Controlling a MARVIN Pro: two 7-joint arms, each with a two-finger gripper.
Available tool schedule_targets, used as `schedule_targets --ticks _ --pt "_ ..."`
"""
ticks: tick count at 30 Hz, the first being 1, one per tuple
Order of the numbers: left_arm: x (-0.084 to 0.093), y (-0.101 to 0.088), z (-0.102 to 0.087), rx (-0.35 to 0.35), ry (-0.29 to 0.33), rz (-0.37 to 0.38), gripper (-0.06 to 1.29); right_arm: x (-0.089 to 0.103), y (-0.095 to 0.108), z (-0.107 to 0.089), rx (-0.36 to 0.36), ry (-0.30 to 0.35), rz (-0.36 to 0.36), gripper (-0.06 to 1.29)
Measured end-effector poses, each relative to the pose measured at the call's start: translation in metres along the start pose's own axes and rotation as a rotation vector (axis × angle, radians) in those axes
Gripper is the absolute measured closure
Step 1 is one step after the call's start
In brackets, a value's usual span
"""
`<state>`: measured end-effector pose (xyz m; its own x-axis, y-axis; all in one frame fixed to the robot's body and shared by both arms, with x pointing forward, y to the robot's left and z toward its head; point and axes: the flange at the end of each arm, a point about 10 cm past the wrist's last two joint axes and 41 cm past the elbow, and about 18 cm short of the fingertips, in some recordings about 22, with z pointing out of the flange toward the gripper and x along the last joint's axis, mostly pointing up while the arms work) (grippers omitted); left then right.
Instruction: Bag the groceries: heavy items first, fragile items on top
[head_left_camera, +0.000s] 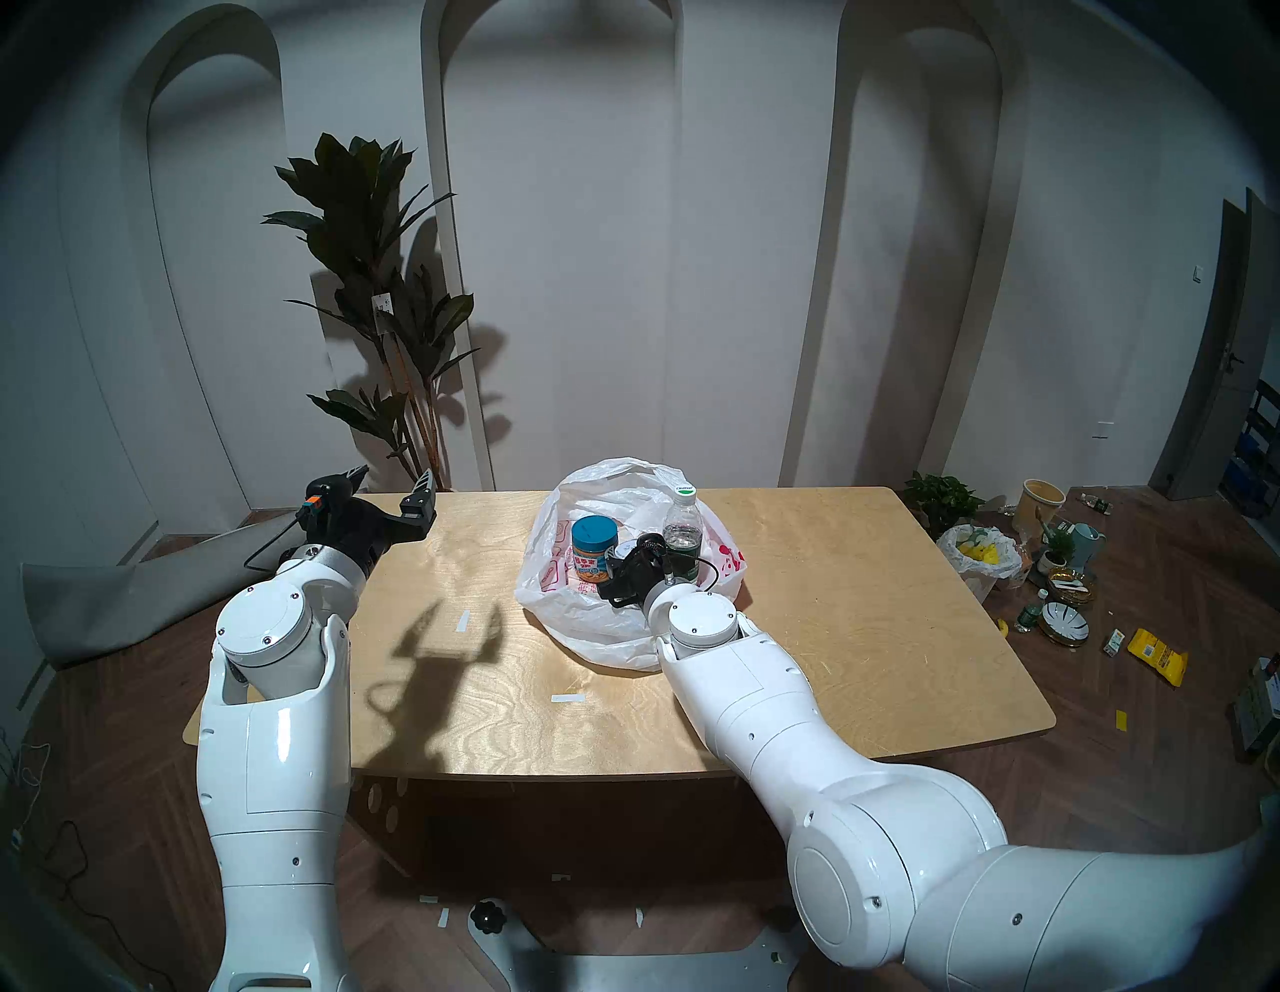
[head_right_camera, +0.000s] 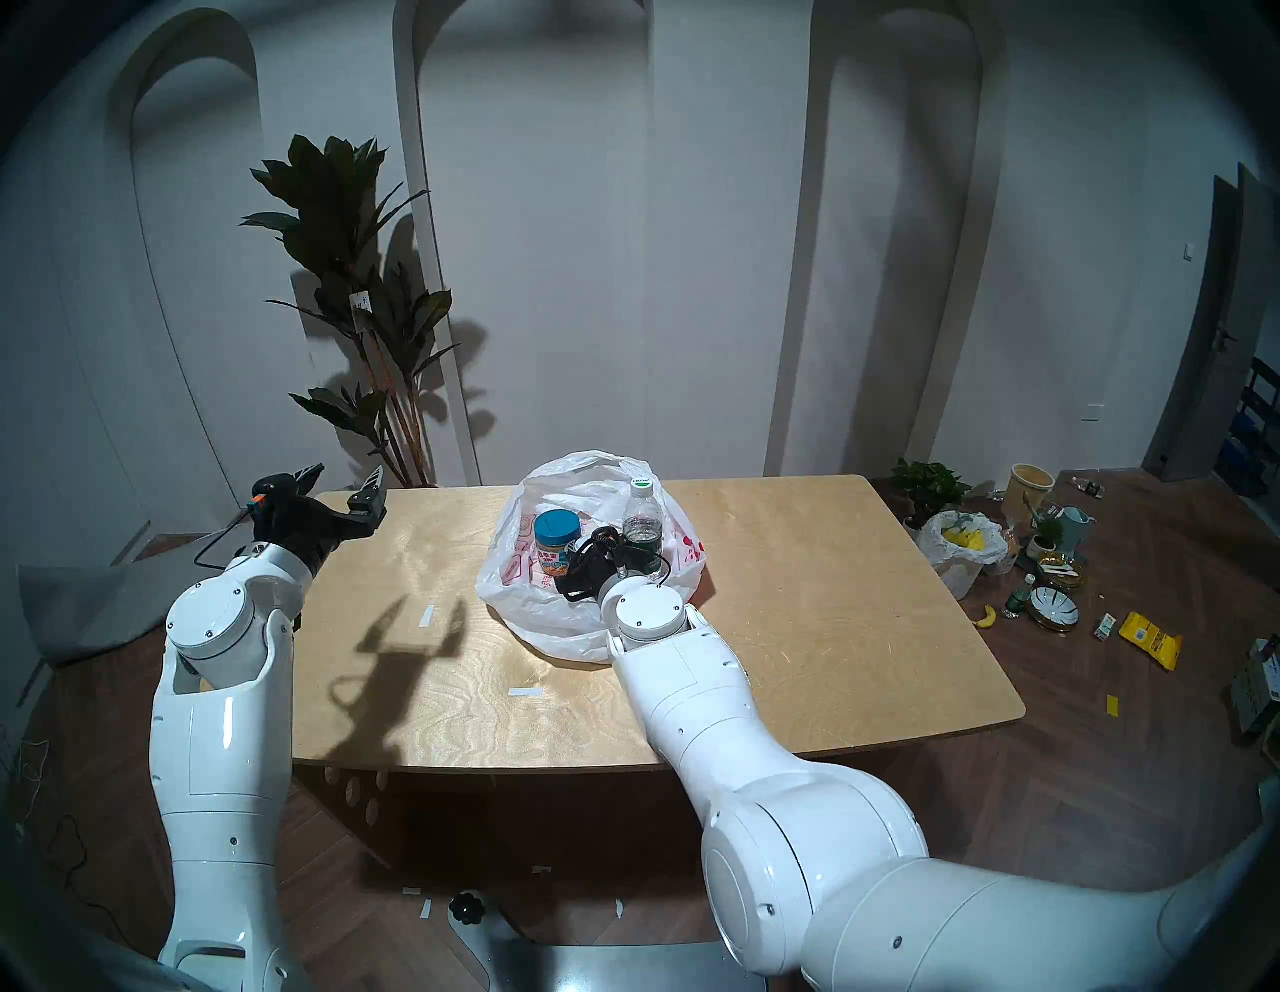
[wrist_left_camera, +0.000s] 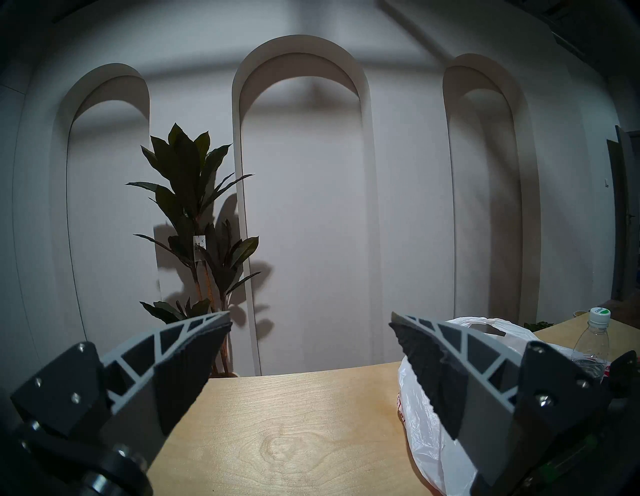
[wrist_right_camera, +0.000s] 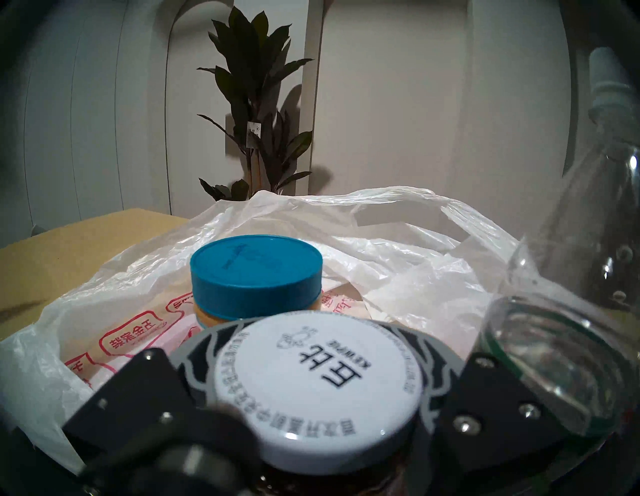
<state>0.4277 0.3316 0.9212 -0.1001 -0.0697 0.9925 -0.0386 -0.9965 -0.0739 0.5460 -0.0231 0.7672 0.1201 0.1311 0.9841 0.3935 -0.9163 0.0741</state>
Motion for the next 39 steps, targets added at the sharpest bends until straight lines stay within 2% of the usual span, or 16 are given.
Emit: schedule_targets --ticks 16,18,19,20,21,31,39 --pt "0.0 0.0 0.0 -0.001 0.001 0.001 0.02 -0.005 0.007 0.008 -0.003 0.022 -0.003 0.59" --pt "0.0 0.0 0.0 -0.001 0.001 0.001 0.02 -0.005 0.008 0.008 -0.003 0.027 -0.003 0.47" --pt "0.0 0.0 0.0 -0.001 0.001 0.001 0.02 -0.004 0.008 0.009 -0.003 0.03 -0.003 0.31" --pt "0.0 0.0 0.0 -0.001 0.001 0.001 0.02 -0.003 0.008 0.009 -0.004 0.036 -0.004 0.07" --pt "0.0 0.0 0.0 -0.001 0.001 0.001 0.02 -0.002 0.009 0.009 -0.004 0.041 -0.004 0.01" --pt "0.001 0.0 0.0 -0.001 0.001 0.001 0.02 0.011 0.009 0.012 0.004 0.104 -0.009 0.01" --pt "0.001 0.0 0.0 -0.002 0.001 0.001 0.02 0.041 0.006 0.02 0.017 0.199 0.005 0.01"
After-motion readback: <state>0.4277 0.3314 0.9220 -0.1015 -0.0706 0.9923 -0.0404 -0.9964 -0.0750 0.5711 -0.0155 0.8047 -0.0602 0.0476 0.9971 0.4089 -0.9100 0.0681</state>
